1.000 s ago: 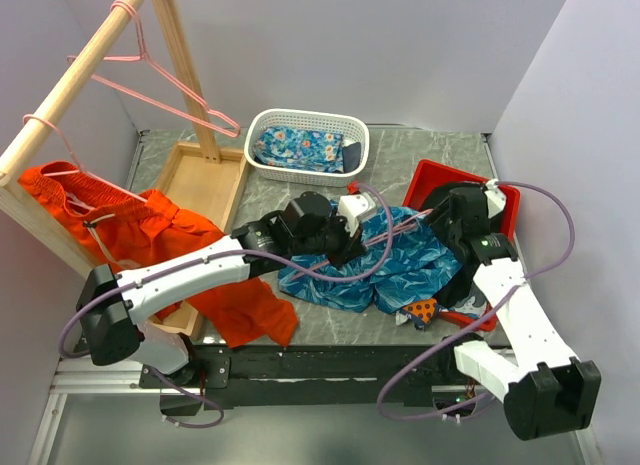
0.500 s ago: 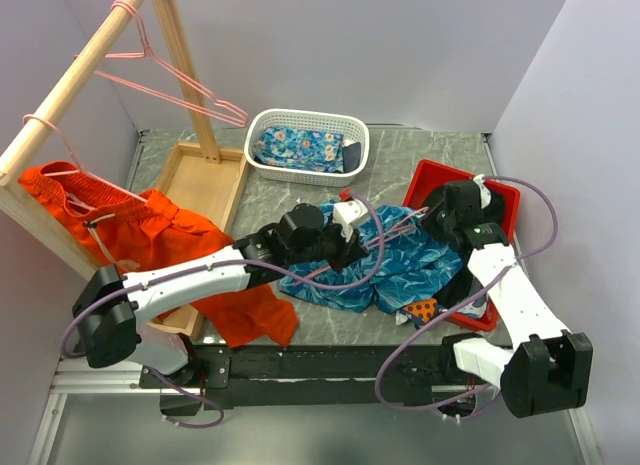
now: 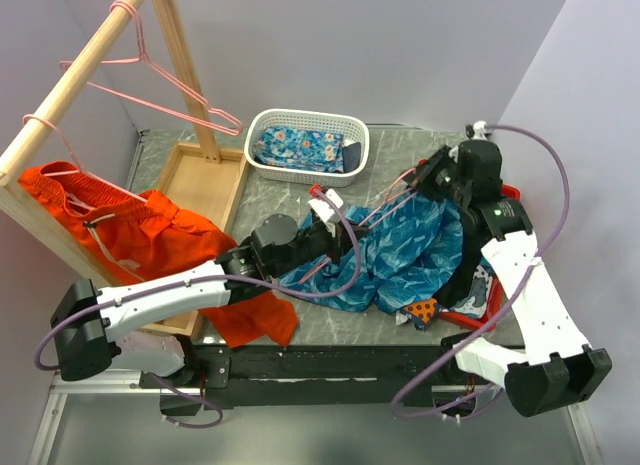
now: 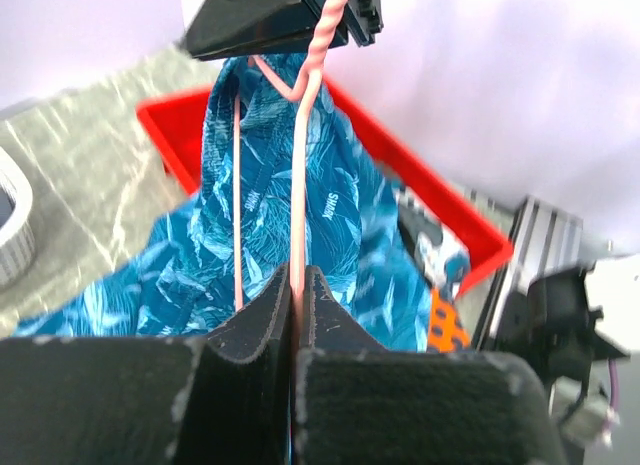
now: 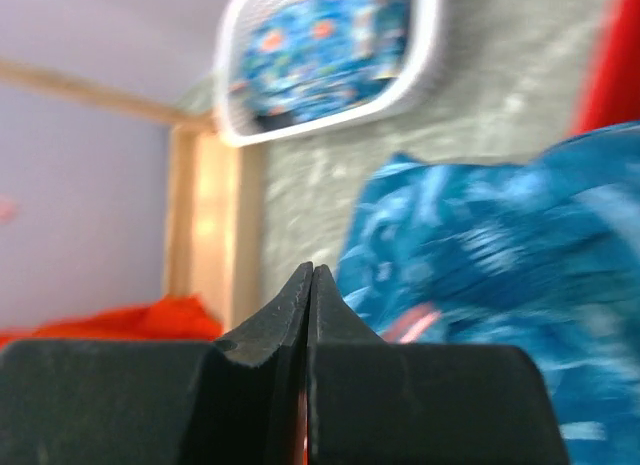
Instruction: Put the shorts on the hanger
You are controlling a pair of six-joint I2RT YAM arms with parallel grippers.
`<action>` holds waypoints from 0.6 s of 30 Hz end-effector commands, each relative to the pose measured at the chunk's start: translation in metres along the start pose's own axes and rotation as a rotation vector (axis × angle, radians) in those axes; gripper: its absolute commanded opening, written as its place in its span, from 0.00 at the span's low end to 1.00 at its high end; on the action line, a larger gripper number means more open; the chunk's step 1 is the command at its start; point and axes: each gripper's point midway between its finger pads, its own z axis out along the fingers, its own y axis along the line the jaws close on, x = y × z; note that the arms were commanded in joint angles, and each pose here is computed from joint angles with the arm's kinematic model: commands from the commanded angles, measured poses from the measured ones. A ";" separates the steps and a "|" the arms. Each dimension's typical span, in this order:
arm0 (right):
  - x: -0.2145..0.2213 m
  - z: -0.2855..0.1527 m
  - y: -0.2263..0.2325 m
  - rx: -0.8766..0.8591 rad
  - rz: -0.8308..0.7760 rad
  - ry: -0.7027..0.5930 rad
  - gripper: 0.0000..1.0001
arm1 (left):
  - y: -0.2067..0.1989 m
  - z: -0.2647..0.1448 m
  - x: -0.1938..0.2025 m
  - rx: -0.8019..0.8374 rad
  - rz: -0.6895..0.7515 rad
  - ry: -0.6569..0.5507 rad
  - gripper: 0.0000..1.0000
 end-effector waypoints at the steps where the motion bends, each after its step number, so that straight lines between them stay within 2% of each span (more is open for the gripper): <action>1: 0.001 -0.024 0.061 -0.149 -0.100 0.060 0.00 | -0.009 -0.011 -0.083 -0.025 -0.010 -0.306 0.01; 2: -0.010 -0.035 0.077 -0.174 -0.115 0.029 0.00 | -0.005 -0.013 -0.088 -0.065 -0.013 -0.331 0.01; 4: -0.020 -0.046 0.081 -0.152 -0.123 -0.009 0.00 | -0.004 -0.020 -0.099 -0.101 -0.026 -0.391 0.01; 7: -0.040 -0.063 0.082 -0.127 -0.108 -0.098 0.17 | 0.002 -0.030 -0.110 -0.143 -0.056 -0.446 0.01; 8: -0.048 -0.065 0.077 -0.096 -0.104 -0.138 0.30 | 0.001 -0.030 -0.110 -0.142 -0.057 -0.446 0.01; 11: -0.063 -0.075 0.071 -0.058 -0.095 -0.206 0.50 | -0.002 -0.030 -0.110 -0.143 -0.054 -0.450 0.01; 13: -0.073 -0.079 0.065 -0.015 -0.085 -0.239 0.55 | -0.003 -0.031 -0.108 -0.161 -0.051 -0.453 0.01; 14: -0.079 -0.079 0.060 0.012 -0.077 -0.258 0.61 | -0.003 -0.033 -0.109 -0.165 -0.052 -0.464 0.01; 18: -0.083 -0.068 0.062 0.029 -0.068 -0.231 0.72 | -0.007 -0.033 -0.107 -0.177 -0.040 -0.462 0.01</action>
